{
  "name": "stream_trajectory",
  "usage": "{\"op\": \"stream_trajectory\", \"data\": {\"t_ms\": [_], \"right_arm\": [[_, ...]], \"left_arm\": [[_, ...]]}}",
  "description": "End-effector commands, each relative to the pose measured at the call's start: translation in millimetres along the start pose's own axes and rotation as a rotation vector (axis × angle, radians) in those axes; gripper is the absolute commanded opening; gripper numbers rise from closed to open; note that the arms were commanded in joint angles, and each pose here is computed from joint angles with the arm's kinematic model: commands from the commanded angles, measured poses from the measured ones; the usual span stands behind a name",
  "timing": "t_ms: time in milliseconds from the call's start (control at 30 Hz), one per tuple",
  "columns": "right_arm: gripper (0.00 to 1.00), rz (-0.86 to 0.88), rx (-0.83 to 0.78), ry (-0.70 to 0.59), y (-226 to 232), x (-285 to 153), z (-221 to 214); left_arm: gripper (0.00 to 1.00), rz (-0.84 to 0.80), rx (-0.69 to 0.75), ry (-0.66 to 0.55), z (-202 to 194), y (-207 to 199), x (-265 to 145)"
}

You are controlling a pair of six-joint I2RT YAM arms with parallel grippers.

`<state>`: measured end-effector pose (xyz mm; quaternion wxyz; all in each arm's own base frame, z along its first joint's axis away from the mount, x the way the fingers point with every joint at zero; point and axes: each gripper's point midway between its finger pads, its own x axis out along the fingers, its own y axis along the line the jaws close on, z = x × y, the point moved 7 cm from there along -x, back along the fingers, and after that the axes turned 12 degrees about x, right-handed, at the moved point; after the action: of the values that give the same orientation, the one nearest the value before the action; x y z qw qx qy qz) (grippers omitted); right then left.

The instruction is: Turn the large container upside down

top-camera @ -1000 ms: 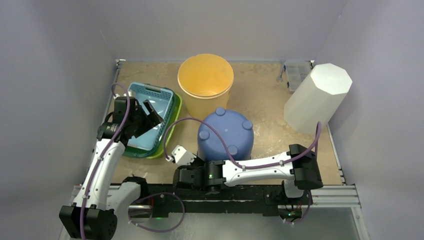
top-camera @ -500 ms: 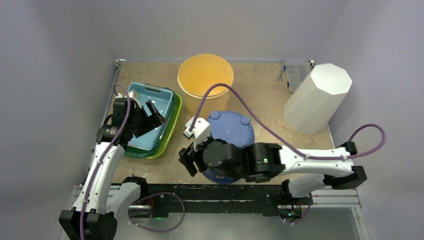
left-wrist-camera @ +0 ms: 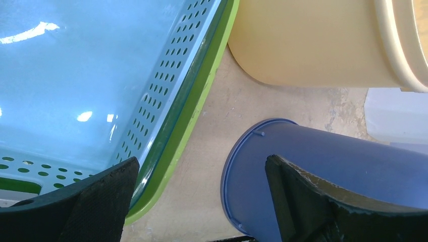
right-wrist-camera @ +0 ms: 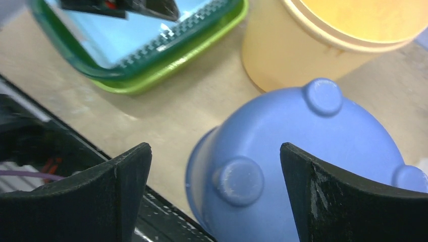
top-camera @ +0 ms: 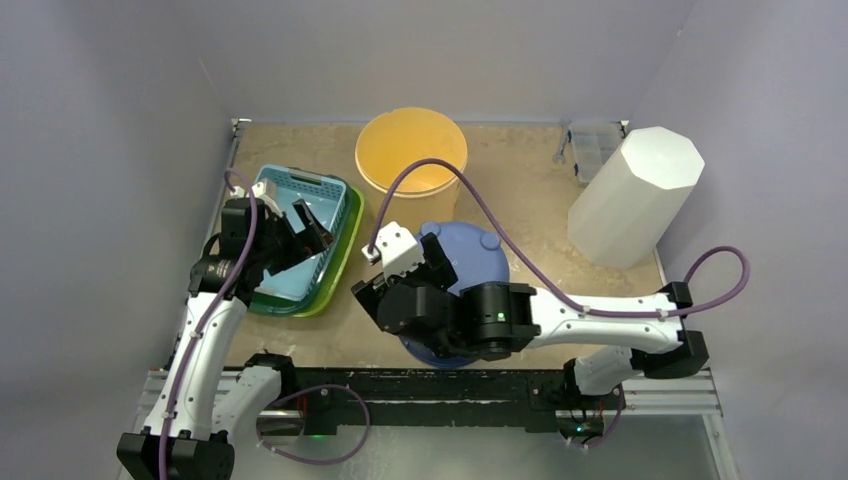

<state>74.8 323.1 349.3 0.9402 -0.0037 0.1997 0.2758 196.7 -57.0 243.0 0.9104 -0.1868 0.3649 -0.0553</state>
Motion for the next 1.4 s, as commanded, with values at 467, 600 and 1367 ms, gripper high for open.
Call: {"op": "stream_trajectory", "data": {"t_ms": [467, 600, 1367], "right_arm": [[0.99, -0.511, -0.292, 0.194, -70, 32, -52], [0.99, -0.543, -0.227, 0.213, -99, 23, -53], [0.97, 0.036, 0.374, -0.041, -64, -8, 49]], "left_arm": [[0.98, -0.032, 0.03, -0.035, 6, -3, -4], [0.97, -0.035, 0.033, -0.031, 7, -4, -3], [0.97, -0.029, 0.012, -0.045, 8, -5, -7]]}}
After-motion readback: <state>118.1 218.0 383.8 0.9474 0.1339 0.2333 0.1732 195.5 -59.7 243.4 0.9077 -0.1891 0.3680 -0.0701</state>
